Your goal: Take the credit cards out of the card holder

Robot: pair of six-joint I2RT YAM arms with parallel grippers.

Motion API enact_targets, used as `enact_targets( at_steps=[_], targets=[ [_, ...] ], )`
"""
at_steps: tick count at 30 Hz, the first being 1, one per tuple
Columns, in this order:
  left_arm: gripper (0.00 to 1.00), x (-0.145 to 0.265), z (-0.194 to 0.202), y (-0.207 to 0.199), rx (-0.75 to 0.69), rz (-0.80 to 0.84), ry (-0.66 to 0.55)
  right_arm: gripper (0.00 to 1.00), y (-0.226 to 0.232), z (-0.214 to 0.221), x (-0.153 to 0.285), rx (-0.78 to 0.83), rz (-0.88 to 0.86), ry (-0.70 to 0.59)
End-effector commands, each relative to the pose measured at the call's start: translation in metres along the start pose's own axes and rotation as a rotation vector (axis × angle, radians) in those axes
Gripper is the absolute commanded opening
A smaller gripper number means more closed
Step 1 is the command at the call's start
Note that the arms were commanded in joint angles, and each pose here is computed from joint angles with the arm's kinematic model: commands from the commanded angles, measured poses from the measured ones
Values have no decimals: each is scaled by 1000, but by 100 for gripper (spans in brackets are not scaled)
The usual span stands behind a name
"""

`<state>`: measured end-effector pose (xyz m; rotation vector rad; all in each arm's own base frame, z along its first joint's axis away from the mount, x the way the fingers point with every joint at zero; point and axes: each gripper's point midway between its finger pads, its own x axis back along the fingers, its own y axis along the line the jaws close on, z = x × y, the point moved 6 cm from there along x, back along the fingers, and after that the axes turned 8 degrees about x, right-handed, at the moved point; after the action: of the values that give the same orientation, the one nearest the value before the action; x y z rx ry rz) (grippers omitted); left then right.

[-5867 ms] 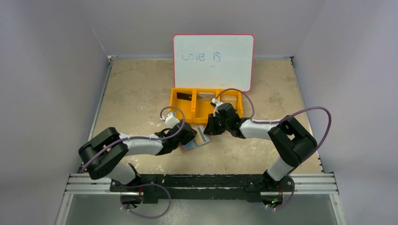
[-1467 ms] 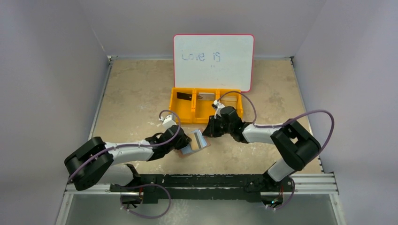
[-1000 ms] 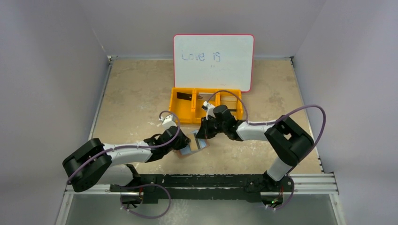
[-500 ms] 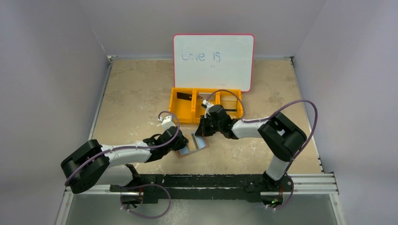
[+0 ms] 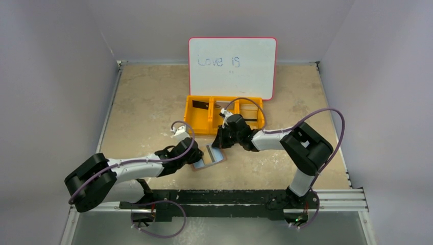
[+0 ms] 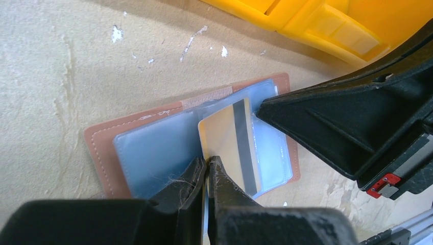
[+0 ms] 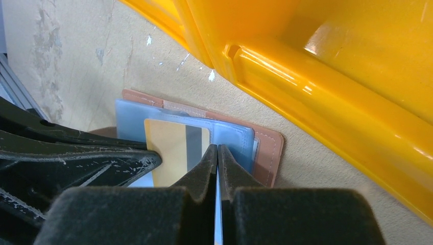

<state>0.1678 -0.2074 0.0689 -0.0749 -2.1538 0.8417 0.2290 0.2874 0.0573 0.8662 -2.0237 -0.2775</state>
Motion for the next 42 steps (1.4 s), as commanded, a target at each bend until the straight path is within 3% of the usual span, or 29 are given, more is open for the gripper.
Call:
enact_targets(
  at_steps=[1,7,12,15,26,31,36,39,42],
  targets=[
    [0,5,-4,21,-40,-96,-29,0,-34,32,-4,-4,180,123],
    [0,7,-5,22,-59,-86,-25,0,-22,34,-2,-9,86,142],
    [0,3,-2,15,-34,0,-22,19,6,22,1,3,-124,118],
    [0,4,-3,11,-25,74,-40,21,13,18,0,5,-185,118],
    [0,13,-4,18,-57,229,-82,34,0,-6,0,22,-219,73],
    [0,9,2,13,-83,291,-59,33,8,-10,-10,62,-317,102],
    [0,6,4,9,-109,318,-48,33,2,-9,-14,49,-303,120],
    [0,5,4,15,-109,296,-55,29,3,-8,-12,43,-321,113],
    [0,6,3,19,-101,284,-68,18,5,-6,-9,18,-365,108]
  ],
)
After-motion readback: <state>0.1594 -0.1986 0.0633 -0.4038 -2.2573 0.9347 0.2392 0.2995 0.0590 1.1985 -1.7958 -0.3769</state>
